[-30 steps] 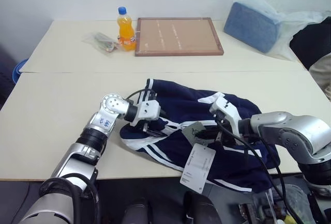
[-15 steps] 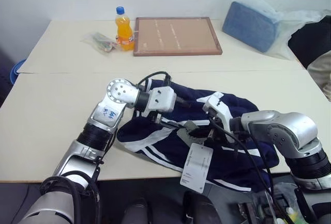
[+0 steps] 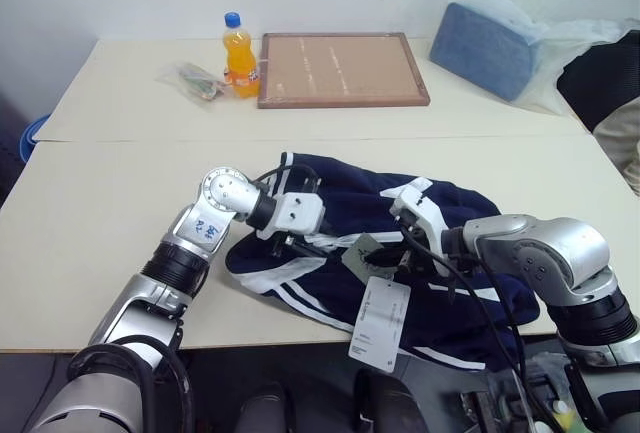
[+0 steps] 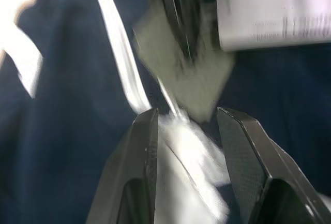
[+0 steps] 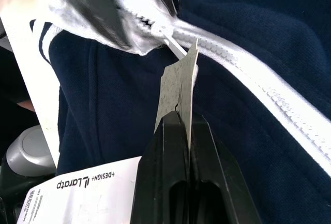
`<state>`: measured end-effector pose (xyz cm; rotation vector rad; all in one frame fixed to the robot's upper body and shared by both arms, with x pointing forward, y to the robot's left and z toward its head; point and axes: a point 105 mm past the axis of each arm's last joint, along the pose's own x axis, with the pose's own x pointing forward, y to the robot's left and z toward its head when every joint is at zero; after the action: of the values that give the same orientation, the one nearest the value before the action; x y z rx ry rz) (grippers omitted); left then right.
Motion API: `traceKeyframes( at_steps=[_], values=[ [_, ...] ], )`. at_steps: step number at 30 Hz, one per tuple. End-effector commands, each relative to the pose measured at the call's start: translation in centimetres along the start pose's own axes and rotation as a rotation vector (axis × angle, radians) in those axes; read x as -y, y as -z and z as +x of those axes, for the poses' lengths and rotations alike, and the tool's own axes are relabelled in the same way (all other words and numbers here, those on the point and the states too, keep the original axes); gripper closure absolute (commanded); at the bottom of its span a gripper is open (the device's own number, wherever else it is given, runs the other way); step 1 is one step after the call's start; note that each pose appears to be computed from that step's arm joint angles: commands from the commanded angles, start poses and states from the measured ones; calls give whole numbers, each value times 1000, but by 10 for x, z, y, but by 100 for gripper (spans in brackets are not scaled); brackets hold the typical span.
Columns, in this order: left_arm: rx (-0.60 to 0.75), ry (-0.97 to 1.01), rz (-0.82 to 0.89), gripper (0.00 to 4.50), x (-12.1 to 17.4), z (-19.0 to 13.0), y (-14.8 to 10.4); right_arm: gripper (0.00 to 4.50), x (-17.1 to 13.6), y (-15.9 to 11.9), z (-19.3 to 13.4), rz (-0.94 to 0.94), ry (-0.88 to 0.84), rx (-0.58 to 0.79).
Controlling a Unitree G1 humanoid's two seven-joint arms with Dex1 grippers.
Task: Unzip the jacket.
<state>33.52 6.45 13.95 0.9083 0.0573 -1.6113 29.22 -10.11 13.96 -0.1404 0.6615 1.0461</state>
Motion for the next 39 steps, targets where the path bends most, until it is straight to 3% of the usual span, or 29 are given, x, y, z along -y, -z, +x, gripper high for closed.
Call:
traceKeyframes(
  at_steps=[1,7,16,22,28,34,39],
  values=[
    [-38,-30,3,263,-5,0,11,450,2,-11,-6,-4,21,33],
    [-24,-126,-59,263,-22,8,21,450,2,-14,-7,-10,42,42],
    [-31,-108,-142,263,-12,14,40,450,31,-4,-18,33,224,21],
    [-43,-103,-161,263,-5,14,49,450,43,7,-45,54,293,1],
    [-35,-117,-170,263,-3,10,50,450,68,24,-104,82,457,-4],
    [-25,-129,-185,263,1,3,51,450,88,66,-173,146,652,-54],
    [-24,-136,-191,263,5,1,51,450,110,79,-240,186,884,-18]
  ],
)
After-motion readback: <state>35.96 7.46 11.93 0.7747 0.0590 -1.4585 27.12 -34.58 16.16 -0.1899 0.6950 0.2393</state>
